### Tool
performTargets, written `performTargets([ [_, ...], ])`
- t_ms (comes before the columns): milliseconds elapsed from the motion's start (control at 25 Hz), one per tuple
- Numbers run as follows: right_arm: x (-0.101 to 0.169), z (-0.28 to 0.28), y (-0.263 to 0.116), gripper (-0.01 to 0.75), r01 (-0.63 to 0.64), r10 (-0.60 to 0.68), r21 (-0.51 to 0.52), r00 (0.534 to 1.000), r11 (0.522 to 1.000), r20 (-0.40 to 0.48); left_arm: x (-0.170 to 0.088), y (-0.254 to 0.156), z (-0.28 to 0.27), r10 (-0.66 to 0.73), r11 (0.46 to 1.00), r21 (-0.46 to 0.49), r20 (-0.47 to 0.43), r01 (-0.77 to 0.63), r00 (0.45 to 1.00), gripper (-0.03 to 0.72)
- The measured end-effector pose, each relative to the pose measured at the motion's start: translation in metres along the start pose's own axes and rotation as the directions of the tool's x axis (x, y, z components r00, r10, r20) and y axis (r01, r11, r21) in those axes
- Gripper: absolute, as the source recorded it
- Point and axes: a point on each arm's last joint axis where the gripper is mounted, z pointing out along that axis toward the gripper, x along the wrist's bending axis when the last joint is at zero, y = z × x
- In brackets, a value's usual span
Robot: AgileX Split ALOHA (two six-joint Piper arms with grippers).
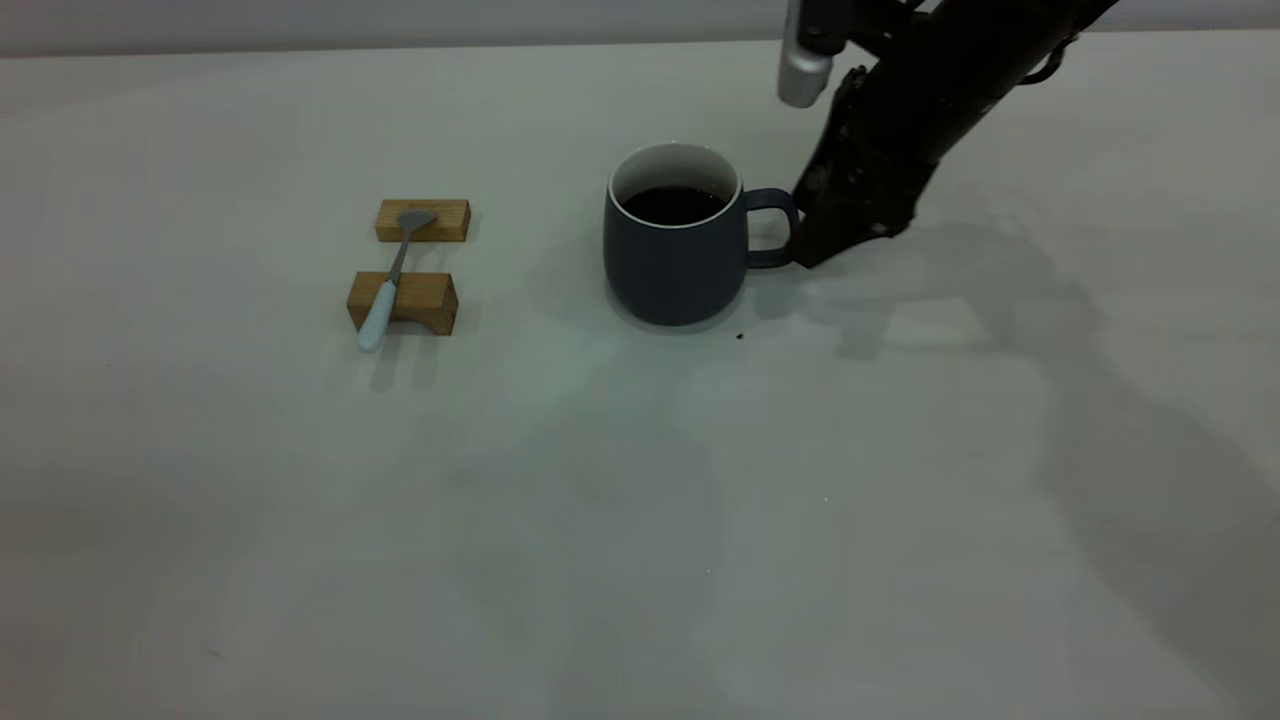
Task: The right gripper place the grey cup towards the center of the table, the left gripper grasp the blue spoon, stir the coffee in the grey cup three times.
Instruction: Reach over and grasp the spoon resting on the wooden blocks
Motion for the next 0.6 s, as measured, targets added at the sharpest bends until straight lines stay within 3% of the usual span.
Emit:
performTargets([
  [160, 0.005, -0.015, -0.002, 0.552, -0.035, 0.04, 0.05, 0.995, 0.998, -0.091, 0.0, 0.0, 0.0, 0.0, 1.0, 0.0, 0.0, 0.0, 1.0, 0.483],
  [280, 0.0, -0.04, 0.004, 0.553, -0.206, 0.211, 0.062, 0.975, 0.977, -0.076, 0.0, 0.0, 0.0, 0.0, 1.0, 0.0, 0.0, 0.0, 1.0, 0.483],
  [360, -0.006, -0.069, 0.018, 0.552, -0.379, 0.38, 0.033, 0.925, 0.925, -0.025, 0.0, 0.0, 0.0, 0.0, 1.0, 0.0, 0.0, 0.0, 1.0, 0.483],
  [440, -0.01, -0.1, 0.033, 0.552, -0.552, 0.552, -0.009, 0.833, 0.833, 0.027, 0.0, 0.0, 0.0, 0.0, 1.0, 0.0, 0.0, 0.0, 1.0, 0.483],
  [600, -0.002, -0.167, 0.063, 0.552, -0.714, 0.715, -0.057, 0.689, 0.698, 0.116, 0.0, 0.0, 0.0, 0.0, 1.0, 0.0, 0.0, 0.0, 1.0, 0.483],
])
